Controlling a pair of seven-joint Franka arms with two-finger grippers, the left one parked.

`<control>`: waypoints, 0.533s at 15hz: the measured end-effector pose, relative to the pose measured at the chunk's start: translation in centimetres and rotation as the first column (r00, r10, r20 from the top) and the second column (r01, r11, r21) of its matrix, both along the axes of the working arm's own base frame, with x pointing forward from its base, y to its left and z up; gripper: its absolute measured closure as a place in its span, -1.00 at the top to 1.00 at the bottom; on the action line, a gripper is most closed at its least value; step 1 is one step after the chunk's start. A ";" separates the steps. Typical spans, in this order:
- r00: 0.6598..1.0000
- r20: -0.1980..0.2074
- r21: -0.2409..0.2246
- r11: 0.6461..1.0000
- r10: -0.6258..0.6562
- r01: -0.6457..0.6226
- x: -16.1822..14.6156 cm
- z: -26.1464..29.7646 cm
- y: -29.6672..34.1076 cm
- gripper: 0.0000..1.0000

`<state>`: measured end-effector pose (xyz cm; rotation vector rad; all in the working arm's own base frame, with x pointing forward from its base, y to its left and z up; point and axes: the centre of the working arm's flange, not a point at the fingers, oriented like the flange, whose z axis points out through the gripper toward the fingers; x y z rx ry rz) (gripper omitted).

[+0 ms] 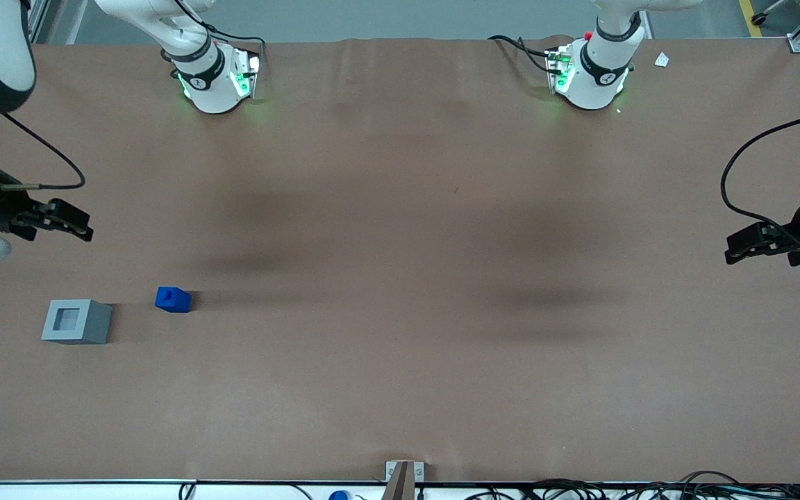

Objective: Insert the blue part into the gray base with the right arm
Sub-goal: 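Move the open right gripper toward the blue block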

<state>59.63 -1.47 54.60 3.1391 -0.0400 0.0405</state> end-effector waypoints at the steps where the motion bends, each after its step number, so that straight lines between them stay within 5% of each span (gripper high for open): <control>1: 1.000 -0.008 -0.001 1.000 0.000 0.000 0.3 -0.8 0.0 1.00; 8: 0.998 -0.068 -0.005 1.000 -0.011 0.011 0.9 -4.2 -0.5 1.00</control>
